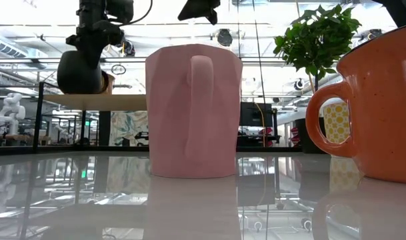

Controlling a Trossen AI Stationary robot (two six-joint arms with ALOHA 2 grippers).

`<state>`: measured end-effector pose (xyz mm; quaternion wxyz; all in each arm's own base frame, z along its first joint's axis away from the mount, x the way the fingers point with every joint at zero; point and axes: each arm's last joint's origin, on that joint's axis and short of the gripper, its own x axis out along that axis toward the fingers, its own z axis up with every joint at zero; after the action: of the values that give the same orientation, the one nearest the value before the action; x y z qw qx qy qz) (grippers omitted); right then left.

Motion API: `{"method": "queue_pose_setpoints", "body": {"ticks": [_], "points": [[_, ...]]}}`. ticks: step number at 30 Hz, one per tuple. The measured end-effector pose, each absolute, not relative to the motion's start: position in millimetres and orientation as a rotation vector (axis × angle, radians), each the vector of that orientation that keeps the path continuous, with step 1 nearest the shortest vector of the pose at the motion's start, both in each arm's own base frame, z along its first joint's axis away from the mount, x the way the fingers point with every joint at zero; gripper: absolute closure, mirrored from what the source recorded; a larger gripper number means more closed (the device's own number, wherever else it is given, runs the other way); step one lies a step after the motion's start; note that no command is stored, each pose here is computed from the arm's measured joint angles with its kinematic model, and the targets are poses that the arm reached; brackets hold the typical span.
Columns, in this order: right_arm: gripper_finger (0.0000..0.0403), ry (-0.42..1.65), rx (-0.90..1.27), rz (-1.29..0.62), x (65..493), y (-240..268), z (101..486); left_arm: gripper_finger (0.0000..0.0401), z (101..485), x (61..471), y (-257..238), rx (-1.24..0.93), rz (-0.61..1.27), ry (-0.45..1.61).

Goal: Place coffee mugs
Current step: Put the black mug on the shelf

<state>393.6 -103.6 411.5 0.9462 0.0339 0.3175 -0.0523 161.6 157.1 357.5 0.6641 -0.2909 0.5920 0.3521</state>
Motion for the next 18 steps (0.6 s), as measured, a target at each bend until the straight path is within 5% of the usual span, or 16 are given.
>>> {"method": "queue_pose_setpoints", "body": {"ticks": [18], "points": [[0.0403,0.676,0.064,-0.1,392,-103,409,0.0122,371,154,139,-0.658,0.88,1.253]]}}
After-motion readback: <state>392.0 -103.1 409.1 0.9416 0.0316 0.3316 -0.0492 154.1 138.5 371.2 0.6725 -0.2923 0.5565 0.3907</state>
